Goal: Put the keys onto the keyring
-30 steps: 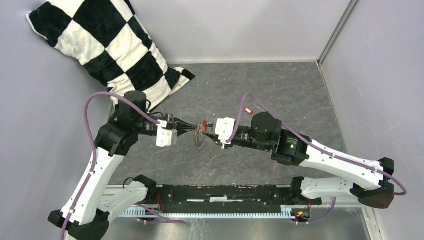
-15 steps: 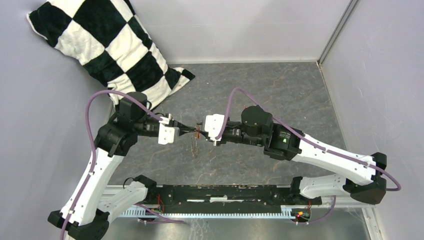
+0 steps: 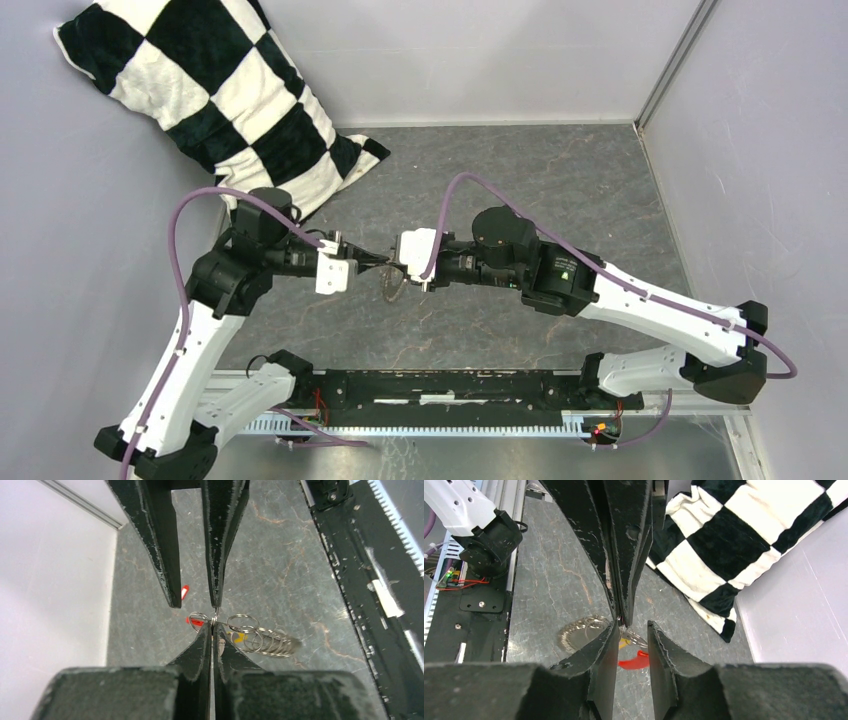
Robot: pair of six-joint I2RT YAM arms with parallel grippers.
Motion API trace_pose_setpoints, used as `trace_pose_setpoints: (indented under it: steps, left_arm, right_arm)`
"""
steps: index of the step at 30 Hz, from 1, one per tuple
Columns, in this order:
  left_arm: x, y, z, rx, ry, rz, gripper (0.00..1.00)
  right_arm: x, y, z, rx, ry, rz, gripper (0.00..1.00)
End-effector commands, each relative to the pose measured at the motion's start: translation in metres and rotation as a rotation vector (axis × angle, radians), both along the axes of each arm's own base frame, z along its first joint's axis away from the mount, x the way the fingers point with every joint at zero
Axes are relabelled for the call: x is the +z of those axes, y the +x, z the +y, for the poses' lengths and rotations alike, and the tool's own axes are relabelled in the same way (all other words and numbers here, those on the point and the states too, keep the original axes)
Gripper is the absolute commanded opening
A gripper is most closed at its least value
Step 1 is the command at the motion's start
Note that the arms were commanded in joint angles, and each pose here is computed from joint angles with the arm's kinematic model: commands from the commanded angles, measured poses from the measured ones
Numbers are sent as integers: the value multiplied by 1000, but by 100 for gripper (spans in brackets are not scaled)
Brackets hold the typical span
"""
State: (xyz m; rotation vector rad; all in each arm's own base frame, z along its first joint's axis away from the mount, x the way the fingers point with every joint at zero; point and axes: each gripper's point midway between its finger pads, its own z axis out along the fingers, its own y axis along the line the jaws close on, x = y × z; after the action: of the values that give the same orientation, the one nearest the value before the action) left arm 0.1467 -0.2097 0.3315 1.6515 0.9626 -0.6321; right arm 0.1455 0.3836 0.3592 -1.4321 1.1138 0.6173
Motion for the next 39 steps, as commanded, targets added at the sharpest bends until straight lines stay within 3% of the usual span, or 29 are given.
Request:
trace_pose_setpoints:
  steps: [1,5,12,24,39]
  left_arm:
    - [15,-11,2,-71,-32,-205,2]
    - [23,-33,1,-195,-87,-418,2]
    - [55,-45,-4,-255,-205,-542,2]
    - [73,-33,-7,-200,-203,-429,2]
    - [33,-10,4,-118,11,-350,2]
  right_arm:
    - [12,0,-11,-28,3,-18,34]
    - [21,9,-32,-114,66,-54,35]
    - [31,10,-49,-168,162,-51,33]
    - [49,-7,-43,-78,244,-42,32]
    - [60,-12,-10,24,198,-53,31]
